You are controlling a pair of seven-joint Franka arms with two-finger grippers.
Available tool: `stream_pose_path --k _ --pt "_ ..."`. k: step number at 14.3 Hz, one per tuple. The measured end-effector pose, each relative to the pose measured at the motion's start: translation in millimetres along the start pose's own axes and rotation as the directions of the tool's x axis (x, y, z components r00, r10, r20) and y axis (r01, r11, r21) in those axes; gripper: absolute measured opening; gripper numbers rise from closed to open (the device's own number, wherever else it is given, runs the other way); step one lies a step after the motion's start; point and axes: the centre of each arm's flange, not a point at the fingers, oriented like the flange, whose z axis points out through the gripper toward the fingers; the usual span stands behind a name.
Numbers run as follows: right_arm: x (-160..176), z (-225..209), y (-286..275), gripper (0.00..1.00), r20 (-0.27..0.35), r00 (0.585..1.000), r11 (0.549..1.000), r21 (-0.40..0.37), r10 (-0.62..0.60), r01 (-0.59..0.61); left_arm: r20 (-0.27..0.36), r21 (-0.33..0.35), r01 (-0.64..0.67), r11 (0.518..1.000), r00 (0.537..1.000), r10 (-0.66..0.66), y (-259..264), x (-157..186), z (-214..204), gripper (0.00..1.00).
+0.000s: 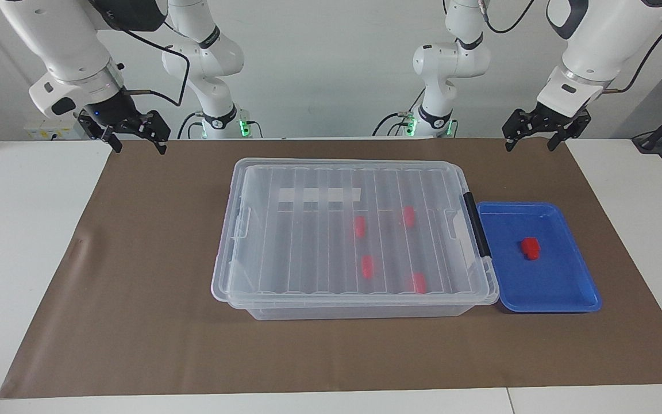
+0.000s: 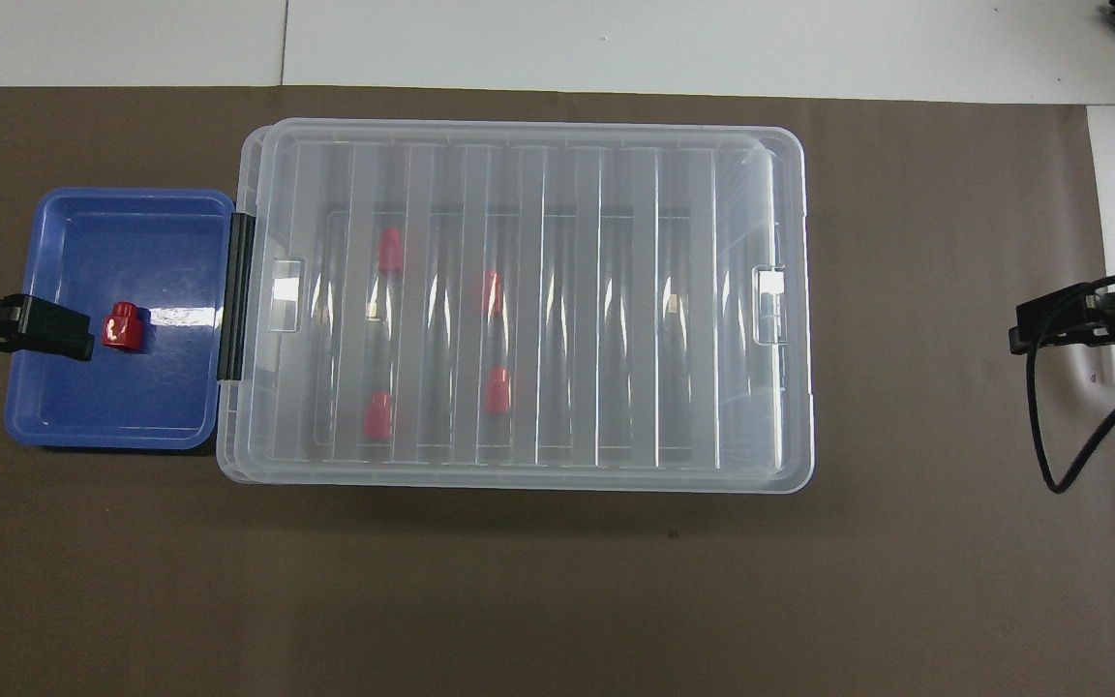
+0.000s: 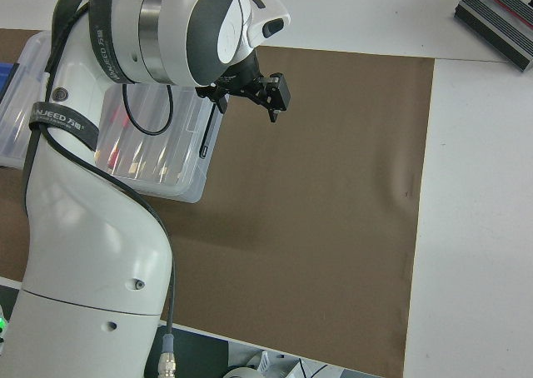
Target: Place red block in blue tray from box
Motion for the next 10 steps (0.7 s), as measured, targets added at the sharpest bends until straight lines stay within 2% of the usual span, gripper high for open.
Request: stream_pose_path --k 2,10 --pt "0.1 -0.1 1.4 1.0 -0.001 1.0 1.0 -0.02 -0.013 0.013 -0.011 0.0 0.0 1.0 1.0 0.0 0.2 1.2 -1.0 1.0" --pt "0.9 -1.9 -4.2 1.0 -0.013 1.0 1.0 -0.007 -0.022 0.021 -0.016 0.0 -0.005 1.0 1.0 0.005 3.8 1.8 -1.6 1.0"
